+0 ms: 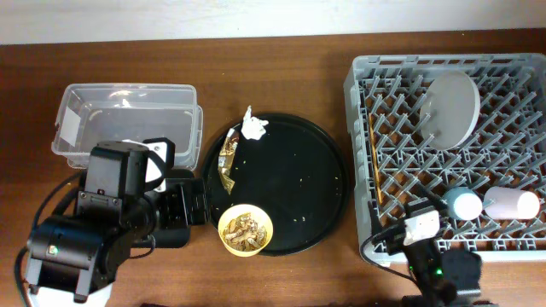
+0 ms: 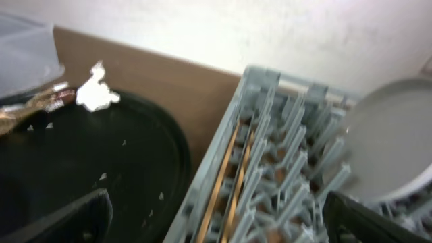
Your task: Sort waste into correct bins and load items into the dishwasher rack
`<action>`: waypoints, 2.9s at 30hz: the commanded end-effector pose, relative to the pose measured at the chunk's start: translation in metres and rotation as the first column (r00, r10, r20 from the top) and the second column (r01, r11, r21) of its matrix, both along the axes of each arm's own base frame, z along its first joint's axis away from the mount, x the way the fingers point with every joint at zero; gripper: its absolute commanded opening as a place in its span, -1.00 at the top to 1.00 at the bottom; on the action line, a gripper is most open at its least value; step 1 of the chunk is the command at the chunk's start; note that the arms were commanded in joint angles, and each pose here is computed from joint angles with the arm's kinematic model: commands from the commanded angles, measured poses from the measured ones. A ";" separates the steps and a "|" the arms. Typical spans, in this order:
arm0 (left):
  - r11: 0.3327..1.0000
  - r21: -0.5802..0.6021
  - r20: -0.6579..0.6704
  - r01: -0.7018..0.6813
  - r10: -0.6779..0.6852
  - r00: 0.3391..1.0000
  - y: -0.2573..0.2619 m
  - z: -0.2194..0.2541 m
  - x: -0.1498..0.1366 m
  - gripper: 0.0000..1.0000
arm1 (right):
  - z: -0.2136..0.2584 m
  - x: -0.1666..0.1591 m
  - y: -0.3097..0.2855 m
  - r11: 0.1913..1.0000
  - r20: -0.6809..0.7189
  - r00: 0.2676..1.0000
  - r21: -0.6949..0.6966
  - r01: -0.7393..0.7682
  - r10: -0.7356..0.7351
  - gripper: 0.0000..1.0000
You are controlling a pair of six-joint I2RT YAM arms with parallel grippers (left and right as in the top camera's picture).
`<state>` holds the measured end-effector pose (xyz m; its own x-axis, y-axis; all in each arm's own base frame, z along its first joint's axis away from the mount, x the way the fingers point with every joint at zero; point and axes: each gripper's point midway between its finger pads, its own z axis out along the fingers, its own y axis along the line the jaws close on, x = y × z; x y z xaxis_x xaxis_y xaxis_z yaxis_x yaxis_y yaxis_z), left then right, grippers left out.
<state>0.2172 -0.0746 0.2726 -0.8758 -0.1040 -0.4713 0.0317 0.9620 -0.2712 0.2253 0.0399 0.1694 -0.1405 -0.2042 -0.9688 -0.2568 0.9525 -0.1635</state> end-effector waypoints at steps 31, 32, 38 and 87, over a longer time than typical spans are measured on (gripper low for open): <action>0.868 0.496 -0.354 0.020 0.181 0.918 -0.154 -0.236 0.013 0.03 | -0.007 0.017 0.000 1.000 0.137 0.991 0.008 0.000 -0.001 -0.97; 0.850 0.527 -0.356 0.027 0.192 0.915 -0.149 -0.241 0.012 0.06 | -0.007 0.017 0.000 1.000 0.137 0.991 0.008 0.000 -0.001 -0.97; 0.819 0.573 -0.340 0.030 0.204 0.918 -0.137 -0.246 0.011 0.84 | -0.007 0.017 0.000 1.000 0.137 0.991 0.008 0.000 -0.001 -0.97; 0.984 0.164 -0.217 0.066 -0.029 0.976 -0.092 -0.089 0.092 0.99 | -0.007 0.017 0.000 1.000 0.137 0.991 0.008 0.000 -0.001 -0.97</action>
<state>0.2986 -0.2062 0.1760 -0.9429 0.0580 -0.3281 0.0820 0.9949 -0.0596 0.2419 0.0401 0.1642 -0.0058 -0.2036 -0.9790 -0.2321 0.9526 -0.1967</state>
